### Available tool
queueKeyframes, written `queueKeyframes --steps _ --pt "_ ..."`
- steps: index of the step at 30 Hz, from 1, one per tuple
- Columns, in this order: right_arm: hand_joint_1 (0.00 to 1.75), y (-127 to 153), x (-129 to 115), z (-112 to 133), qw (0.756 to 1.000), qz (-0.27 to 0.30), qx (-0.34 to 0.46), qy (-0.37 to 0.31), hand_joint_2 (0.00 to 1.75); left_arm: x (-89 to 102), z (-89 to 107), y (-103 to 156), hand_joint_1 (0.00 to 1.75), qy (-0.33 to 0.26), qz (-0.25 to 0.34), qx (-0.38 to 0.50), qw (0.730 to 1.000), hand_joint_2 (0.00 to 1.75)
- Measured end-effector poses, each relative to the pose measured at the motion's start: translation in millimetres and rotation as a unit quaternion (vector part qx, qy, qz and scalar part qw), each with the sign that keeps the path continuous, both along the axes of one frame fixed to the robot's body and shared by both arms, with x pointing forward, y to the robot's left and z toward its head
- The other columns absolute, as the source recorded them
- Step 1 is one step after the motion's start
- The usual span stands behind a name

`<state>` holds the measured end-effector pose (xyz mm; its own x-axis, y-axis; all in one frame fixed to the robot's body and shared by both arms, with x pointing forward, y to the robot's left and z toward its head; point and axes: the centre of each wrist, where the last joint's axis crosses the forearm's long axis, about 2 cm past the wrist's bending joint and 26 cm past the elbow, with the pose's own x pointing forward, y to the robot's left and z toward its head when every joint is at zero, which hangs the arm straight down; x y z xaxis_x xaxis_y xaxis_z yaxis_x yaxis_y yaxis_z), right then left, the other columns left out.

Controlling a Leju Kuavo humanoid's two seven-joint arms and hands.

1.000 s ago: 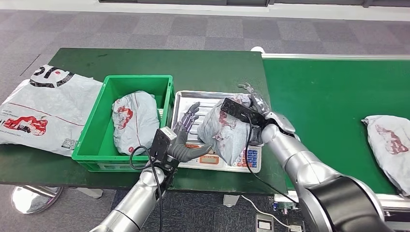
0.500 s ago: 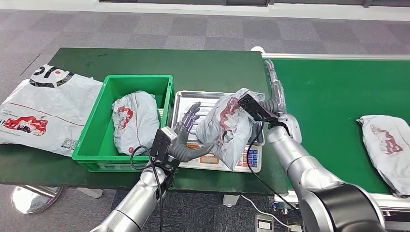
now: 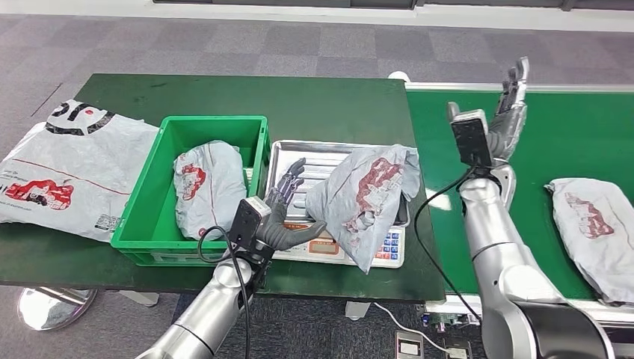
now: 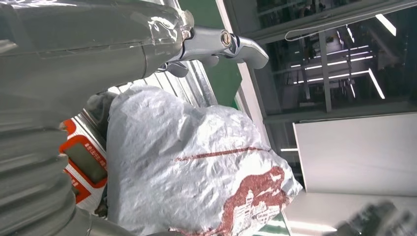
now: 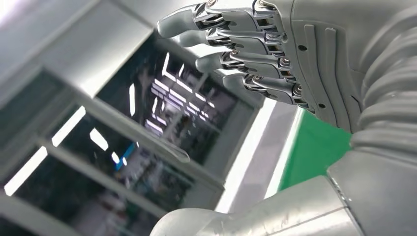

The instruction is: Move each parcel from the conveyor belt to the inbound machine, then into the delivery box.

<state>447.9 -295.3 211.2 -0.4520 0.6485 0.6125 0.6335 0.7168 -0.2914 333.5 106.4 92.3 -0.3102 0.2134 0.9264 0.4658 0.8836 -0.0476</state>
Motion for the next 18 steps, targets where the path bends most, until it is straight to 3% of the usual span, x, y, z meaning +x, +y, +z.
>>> queueKeyframes --steps 7,18 --pt "0.0 -13 -7 11 0.999 -0.012 0.015 -0.043 1.75 1.5 1.3 0 0.0 -0.002 0.002 0.001 1.0 1.75" --pt "0.0 -18 -10 16 0.998 -0.016 0.012 -0.058 1.75 2.2 2.0 1 0.0 -0.003 0.002 0.001 1.0 1.75"
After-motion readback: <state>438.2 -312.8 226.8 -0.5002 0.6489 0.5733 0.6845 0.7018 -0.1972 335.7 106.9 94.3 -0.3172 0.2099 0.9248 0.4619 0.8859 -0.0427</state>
